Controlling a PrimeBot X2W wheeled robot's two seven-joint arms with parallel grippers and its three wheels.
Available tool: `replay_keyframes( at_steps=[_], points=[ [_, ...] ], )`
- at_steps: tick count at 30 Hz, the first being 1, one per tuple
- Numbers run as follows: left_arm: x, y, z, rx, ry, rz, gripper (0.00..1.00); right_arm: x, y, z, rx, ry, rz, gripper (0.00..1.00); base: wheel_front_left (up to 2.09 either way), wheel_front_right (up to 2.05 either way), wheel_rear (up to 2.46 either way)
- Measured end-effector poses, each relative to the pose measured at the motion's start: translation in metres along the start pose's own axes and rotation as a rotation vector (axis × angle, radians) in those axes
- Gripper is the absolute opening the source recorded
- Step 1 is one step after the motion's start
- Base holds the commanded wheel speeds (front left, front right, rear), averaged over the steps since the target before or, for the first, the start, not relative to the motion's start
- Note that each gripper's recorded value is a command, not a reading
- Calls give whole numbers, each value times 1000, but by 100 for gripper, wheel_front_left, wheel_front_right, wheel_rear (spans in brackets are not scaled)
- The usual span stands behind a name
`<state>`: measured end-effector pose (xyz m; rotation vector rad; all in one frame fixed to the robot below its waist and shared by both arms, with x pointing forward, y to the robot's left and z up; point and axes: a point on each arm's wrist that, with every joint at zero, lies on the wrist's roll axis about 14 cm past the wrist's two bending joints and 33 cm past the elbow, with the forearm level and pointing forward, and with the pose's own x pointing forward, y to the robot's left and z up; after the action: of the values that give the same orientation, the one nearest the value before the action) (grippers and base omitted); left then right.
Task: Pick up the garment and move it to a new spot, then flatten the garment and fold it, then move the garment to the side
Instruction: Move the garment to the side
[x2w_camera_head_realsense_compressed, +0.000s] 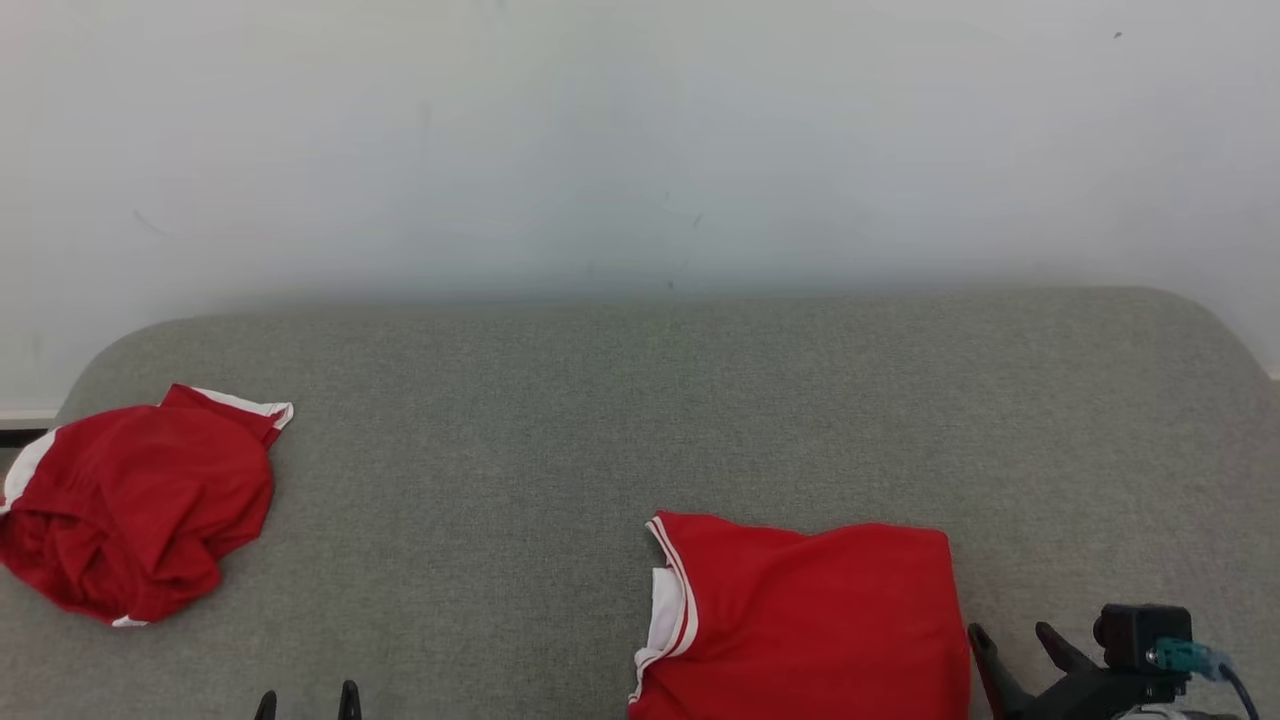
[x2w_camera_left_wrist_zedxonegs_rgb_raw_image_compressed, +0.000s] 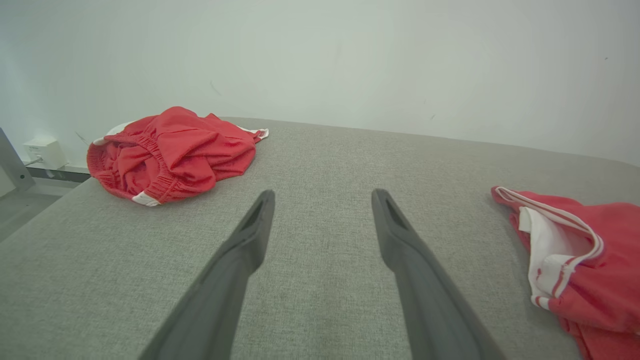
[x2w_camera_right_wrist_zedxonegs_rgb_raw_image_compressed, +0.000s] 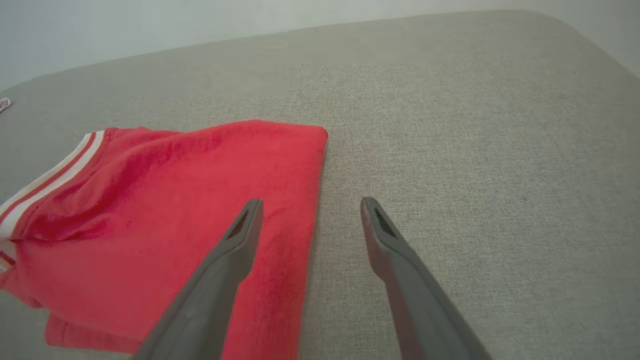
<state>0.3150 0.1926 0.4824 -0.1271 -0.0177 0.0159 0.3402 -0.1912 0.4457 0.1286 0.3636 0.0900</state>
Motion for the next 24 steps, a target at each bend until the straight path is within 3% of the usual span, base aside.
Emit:
replay_keyframes(
  at_steps=[7,24],
  points=[
    [-5,6,-3,-11,9,24,100,3,-2,-18,50,270,-2,100,0,0,0],
    [-7,19,-9,-16,35,82,100,30,3,-31,-23,548,-37,100,0,0,0]
  ],
)
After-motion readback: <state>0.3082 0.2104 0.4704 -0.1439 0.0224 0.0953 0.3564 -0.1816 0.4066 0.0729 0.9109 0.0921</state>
